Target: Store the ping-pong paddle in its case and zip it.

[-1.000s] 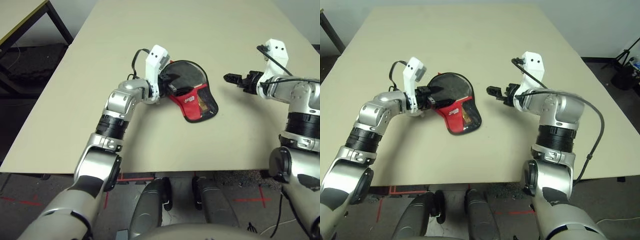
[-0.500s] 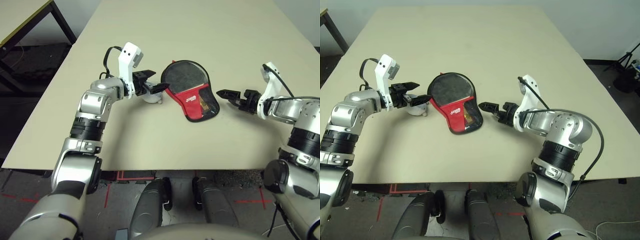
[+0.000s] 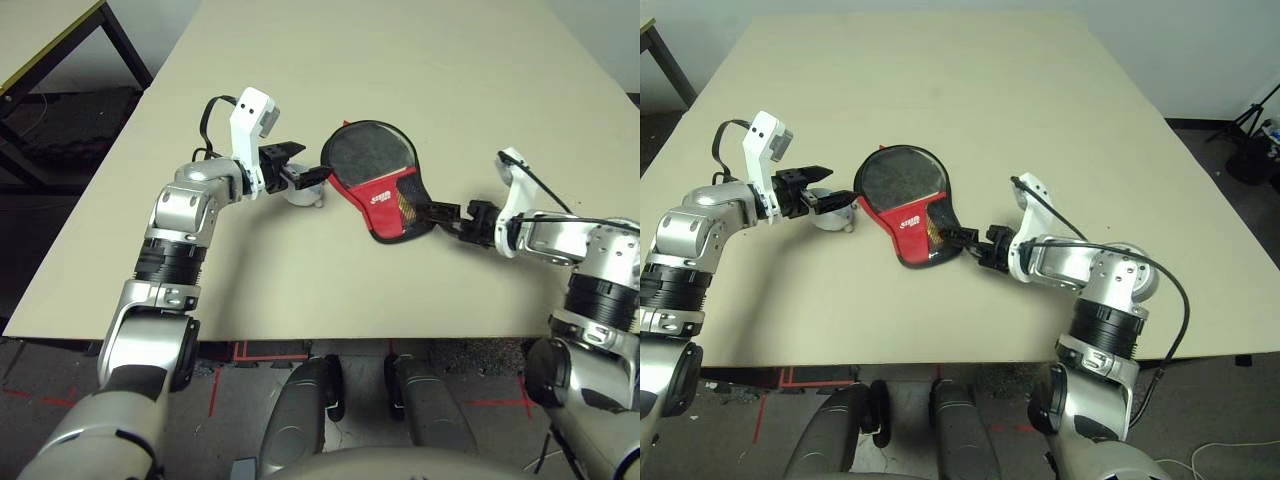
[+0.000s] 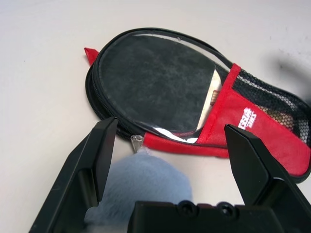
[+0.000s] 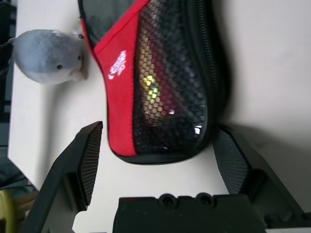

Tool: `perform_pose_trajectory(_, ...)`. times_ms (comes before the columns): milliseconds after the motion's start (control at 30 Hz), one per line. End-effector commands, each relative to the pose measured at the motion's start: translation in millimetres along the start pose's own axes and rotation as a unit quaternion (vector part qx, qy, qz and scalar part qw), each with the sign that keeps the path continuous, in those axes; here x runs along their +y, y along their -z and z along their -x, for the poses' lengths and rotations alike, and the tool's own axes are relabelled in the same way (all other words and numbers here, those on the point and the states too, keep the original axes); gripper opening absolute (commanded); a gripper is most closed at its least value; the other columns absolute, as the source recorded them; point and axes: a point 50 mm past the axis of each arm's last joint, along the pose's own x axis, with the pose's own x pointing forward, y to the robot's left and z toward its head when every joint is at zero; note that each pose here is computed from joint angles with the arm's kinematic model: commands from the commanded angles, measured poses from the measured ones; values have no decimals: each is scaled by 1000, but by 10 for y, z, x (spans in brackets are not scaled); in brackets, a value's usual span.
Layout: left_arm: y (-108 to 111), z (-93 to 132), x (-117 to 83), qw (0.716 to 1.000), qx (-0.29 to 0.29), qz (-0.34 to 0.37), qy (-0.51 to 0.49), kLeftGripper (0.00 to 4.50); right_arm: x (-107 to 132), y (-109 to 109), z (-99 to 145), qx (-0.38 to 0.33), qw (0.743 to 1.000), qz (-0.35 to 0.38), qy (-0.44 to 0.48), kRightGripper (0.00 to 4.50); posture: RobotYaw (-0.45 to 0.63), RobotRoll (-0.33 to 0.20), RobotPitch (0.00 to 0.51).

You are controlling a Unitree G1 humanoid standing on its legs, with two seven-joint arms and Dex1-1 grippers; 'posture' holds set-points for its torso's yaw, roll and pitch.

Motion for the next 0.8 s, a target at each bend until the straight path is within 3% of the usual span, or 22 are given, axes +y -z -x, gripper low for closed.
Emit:
perform_pose_trajectory(33, -3, -3, -6, 1000, -4, 5, -2, 4500, 67, 72, -140, 31, 999, -10, -11, 4464, -81, 0, 192)
perform_pose_trajectory(300, 20, -23, -18, 1000, -6, 8, -2, 4500, 119, 60, -260, 29, 999, -16, 0, 4464, -80, 0, 191)
perform_pose_trajectory(400, 24, -25, -17, 1000, -6, 9, -3, 4500, 120, 76, -286, 26, 1000, -17, 5, 3947, -80, 0, 192)
perform_pose_trajectory(800, 35, -41, -24, 1000, -6, 8, -4, 4500, 75, 95, -289, 22, 999, -15, 24, 181, -85, 0, 189)
